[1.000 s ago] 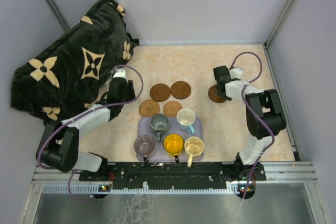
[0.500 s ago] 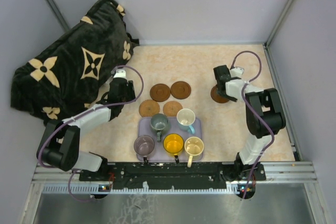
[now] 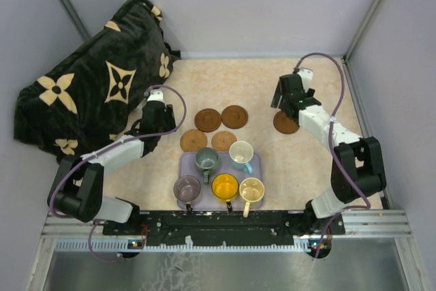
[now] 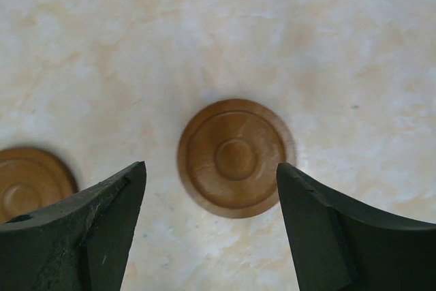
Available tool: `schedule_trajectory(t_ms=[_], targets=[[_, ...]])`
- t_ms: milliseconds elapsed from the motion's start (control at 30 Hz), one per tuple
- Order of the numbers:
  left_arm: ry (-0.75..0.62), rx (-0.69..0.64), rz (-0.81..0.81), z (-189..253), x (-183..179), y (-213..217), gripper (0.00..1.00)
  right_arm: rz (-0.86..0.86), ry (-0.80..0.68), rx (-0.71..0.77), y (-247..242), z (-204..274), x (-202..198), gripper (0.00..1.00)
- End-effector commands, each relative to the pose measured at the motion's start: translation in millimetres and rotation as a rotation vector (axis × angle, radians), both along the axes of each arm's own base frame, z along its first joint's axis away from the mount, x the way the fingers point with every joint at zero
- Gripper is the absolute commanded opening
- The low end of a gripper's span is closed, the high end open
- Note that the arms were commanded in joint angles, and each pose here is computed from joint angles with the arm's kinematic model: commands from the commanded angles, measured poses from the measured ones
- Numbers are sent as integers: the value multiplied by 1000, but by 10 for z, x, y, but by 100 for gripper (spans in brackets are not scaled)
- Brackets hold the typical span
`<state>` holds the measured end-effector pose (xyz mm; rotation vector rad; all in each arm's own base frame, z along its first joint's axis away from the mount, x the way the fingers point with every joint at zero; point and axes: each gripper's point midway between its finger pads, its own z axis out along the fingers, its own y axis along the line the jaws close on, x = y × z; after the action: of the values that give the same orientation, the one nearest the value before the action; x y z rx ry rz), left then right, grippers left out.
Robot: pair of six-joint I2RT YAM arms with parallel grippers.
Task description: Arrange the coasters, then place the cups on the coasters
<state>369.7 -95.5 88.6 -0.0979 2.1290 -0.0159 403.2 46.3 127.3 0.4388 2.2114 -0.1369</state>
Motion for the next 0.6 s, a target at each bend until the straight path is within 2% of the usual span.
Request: schedule_trajectory(t_ms=[0, 567], targets=[[-30, -35, -11, 109, 60, -75, 65, 211, -51, 12, 586, 193, 165, 77], [-18, -20, -15, 62, 64, -71, 66, 501, 92, 82, 1827, -445, 428, 72]])
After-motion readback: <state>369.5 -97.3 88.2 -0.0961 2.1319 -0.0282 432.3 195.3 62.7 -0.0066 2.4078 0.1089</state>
